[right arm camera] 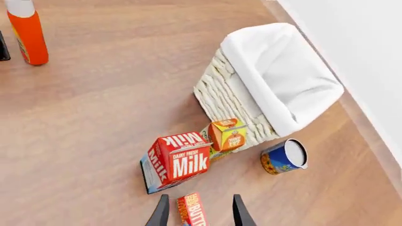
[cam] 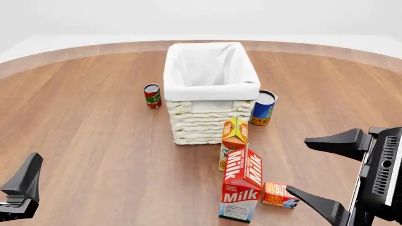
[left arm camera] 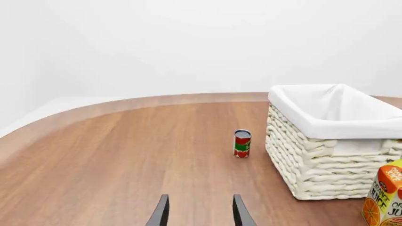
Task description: Pick up the butter and put it in the basket.
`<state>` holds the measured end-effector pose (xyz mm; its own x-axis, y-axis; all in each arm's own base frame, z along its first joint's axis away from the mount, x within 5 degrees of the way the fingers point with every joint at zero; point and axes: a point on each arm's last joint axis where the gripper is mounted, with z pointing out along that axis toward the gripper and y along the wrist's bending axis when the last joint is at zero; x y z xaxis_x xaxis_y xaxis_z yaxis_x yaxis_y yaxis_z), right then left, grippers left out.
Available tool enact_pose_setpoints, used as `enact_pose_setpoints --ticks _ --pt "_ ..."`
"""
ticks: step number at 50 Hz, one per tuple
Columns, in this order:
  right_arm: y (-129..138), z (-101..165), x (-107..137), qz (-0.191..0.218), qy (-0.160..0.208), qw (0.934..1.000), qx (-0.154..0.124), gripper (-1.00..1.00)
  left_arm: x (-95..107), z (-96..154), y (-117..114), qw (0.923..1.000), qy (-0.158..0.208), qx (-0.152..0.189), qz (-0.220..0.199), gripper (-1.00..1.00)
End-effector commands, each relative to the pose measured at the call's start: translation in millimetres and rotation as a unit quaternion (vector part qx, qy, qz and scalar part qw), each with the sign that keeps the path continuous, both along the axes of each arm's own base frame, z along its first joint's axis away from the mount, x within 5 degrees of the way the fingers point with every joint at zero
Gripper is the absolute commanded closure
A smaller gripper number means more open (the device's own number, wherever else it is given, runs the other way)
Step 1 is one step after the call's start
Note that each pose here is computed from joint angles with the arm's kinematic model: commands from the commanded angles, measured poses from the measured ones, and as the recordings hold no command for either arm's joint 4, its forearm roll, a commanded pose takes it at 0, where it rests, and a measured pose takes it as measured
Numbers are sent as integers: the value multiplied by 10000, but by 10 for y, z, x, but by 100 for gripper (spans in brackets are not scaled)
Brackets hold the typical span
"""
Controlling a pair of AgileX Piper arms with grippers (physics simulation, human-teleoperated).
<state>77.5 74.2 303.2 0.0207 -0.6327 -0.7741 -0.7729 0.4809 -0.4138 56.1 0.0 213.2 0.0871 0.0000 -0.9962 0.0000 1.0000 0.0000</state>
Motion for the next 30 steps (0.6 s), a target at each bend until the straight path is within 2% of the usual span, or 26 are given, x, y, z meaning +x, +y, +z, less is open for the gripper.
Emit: enact_pose_setpoints --ticks 1,2,4,9,12,17,21,30 --pt "100 -60 70 108 530 9971 -534 -100 0 0 0 10000 0 0 0 -100" --pt "97 -116 89 92 564 9962 -663 -100 0 0 0 10000 0 0 0 -100" --pt "107 -93 99 45 608 9963 -611 -100 0 0 0 10000 0 0 0 -100" --pt "170 -127 128 143 773 9938 -783 -100 0 0 0 10000 0 0 0 -100" --pt "198 -212 162 189 882 9909 -1004 -100 0 0 0 10000 0 0 0 -100" --pt "243 -199 197 225 927 9896 -1074 -100 0 0 0 10000 0 0 0 -100" --pt "257 -288 232 244 1054 9855 -1304 -100 0 0 0 10000 0 0 0 -100" --pt "280 -368 280 240 1237 9800 -1540 -100 0 0 0 10000 0 0 0 -100"
